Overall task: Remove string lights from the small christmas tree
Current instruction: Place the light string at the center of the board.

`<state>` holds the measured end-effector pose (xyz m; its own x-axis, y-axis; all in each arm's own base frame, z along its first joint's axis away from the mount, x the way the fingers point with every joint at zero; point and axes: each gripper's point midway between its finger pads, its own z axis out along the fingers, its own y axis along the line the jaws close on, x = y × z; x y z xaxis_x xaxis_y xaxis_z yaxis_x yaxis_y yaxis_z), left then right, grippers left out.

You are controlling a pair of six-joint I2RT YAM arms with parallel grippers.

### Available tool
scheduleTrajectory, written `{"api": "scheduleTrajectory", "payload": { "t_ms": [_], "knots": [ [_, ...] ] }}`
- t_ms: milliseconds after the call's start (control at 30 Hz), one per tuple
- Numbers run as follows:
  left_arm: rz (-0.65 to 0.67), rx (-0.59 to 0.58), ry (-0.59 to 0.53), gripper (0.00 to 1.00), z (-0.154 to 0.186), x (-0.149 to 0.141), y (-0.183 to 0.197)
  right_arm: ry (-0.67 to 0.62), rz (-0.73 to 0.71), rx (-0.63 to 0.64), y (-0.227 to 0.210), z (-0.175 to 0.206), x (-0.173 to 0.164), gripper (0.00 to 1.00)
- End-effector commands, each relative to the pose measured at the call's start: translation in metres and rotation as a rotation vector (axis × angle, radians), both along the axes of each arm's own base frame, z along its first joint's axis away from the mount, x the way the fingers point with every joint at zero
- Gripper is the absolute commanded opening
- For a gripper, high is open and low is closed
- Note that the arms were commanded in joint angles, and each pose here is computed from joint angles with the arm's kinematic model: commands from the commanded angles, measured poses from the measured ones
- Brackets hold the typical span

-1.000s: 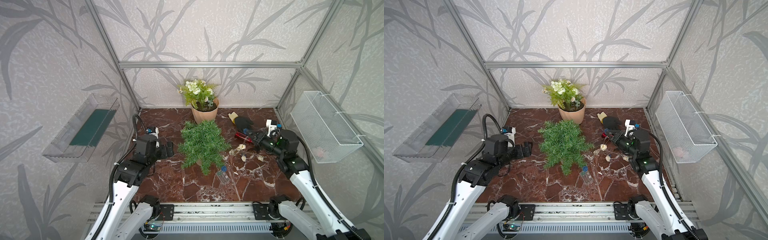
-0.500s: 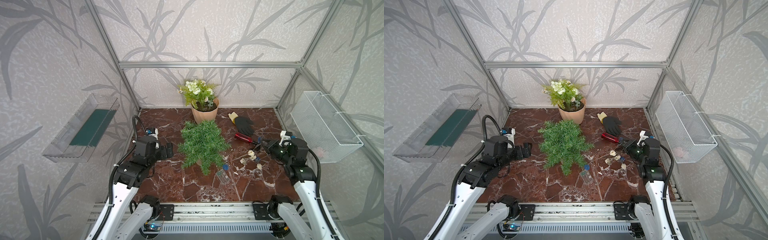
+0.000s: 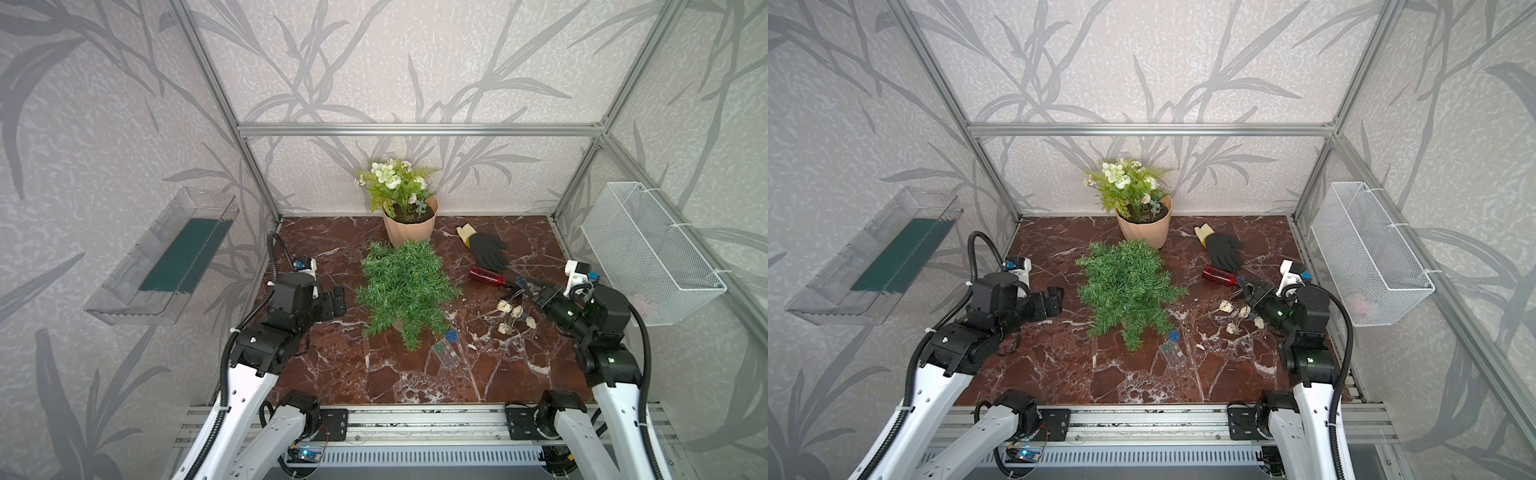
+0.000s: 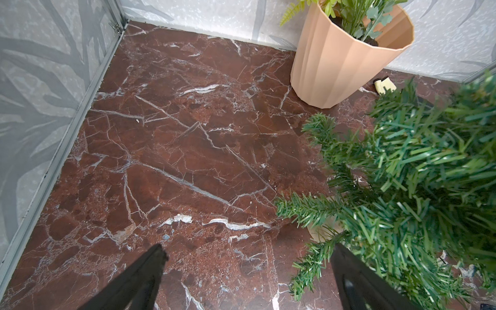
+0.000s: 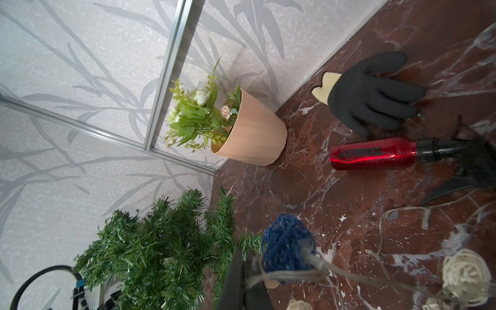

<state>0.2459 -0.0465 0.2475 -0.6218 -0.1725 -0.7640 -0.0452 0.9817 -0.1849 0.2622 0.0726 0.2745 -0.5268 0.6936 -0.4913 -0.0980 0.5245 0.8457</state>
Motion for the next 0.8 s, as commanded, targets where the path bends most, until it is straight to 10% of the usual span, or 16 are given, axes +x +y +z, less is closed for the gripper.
{"api": "scheduleTrajectory", "payload": {
  "t_ms": [0, 633, 767],
  "knots": [
    [0.011, -0.004, -0.003, 0.97, -0.003, 0.004, 0.001, -0.054, 0.146, -0.005, 0.02, -0.002, -0.01, 0.0],
    [0.015, -0.015, -0.006, 0.98, -0.004, -0.001, 0.002, 0.31, 0.288, -0.433, 0.061, -0.14, -0.029, 0.01],
    [0.017, -0.004, -0.003, 0.98, -0.004, -0.003, 0.004, 0.311, 0.267, -0.486, 0.058, -0.139, -0.02, 0.34]
  ]
}}
